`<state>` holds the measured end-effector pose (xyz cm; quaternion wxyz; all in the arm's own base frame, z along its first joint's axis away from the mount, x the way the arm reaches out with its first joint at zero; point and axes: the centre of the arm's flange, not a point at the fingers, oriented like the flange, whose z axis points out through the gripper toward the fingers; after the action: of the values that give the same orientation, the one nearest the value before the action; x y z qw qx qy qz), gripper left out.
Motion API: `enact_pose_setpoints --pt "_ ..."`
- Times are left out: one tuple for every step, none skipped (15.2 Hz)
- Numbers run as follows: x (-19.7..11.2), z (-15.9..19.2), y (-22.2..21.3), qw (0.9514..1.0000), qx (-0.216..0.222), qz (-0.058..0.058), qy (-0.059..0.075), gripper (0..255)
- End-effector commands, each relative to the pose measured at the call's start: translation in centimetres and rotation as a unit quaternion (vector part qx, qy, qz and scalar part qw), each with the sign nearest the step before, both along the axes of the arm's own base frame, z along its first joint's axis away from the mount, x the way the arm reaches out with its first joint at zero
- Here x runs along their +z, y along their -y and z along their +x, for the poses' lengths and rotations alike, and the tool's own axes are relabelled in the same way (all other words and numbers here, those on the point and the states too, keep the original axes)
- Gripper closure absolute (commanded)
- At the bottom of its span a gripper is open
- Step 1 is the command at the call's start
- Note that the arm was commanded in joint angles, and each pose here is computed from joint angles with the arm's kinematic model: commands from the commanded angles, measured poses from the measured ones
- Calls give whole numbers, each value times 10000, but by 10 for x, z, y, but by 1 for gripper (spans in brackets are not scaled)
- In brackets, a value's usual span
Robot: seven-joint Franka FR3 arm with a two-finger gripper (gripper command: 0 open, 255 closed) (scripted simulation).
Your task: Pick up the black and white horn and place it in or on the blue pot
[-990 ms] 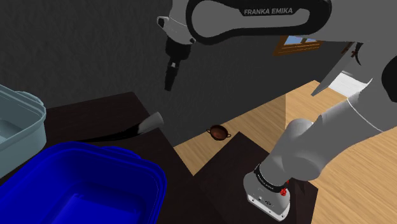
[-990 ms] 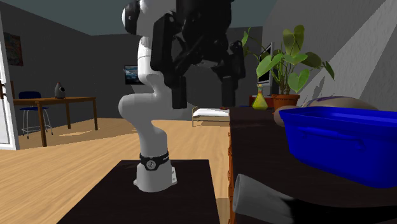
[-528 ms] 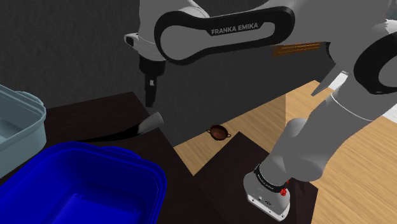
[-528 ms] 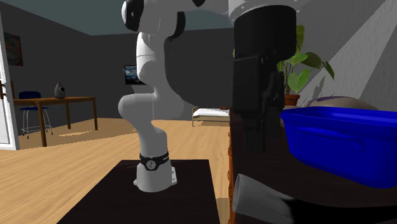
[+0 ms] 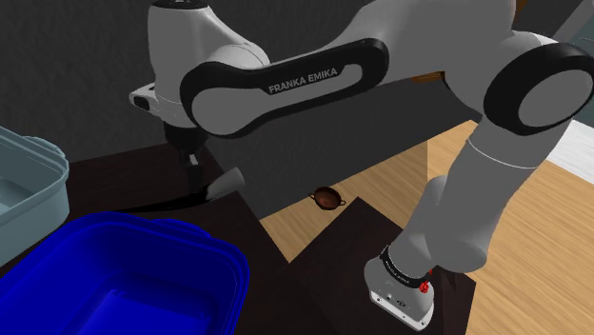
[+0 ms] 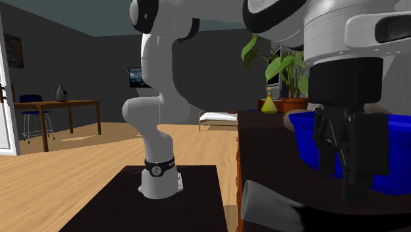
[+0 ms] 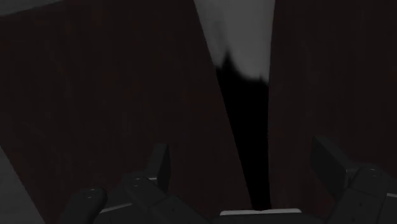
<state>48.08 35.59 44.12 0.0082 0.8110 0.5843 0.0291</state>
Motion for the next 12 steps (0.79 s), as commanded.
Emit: enact_pose_setpoints --pt "-16 -4 -23 9993 372 -40 -31 0" --pt "-21 -6 -33 9986 520 -57 -44 0" --pt "-27 -6 -33 9986 520 -57 -44 0" --pt "-32 -6 -33 9986 520 -57 -44 0" --pt "-37 -5 -33 9986 520 -57 -44 0" --pt "-43 -5 -33 9986 520 -57 -44 0" --pt "-48 -5 -33 9986 520 -57 -44 0" --pt "-53 -5 -33 9986 520 -57 -44 0" --pt "-58 -4 -33 9986 520 -57 -44 0" --pt "-61 -4 -33 9986 520 -57 -44 0" --pt "-61 -4 -33 9986 520 -57 -44 0" --pt "-61 -4 -33 9986 520 -57 -44 0"
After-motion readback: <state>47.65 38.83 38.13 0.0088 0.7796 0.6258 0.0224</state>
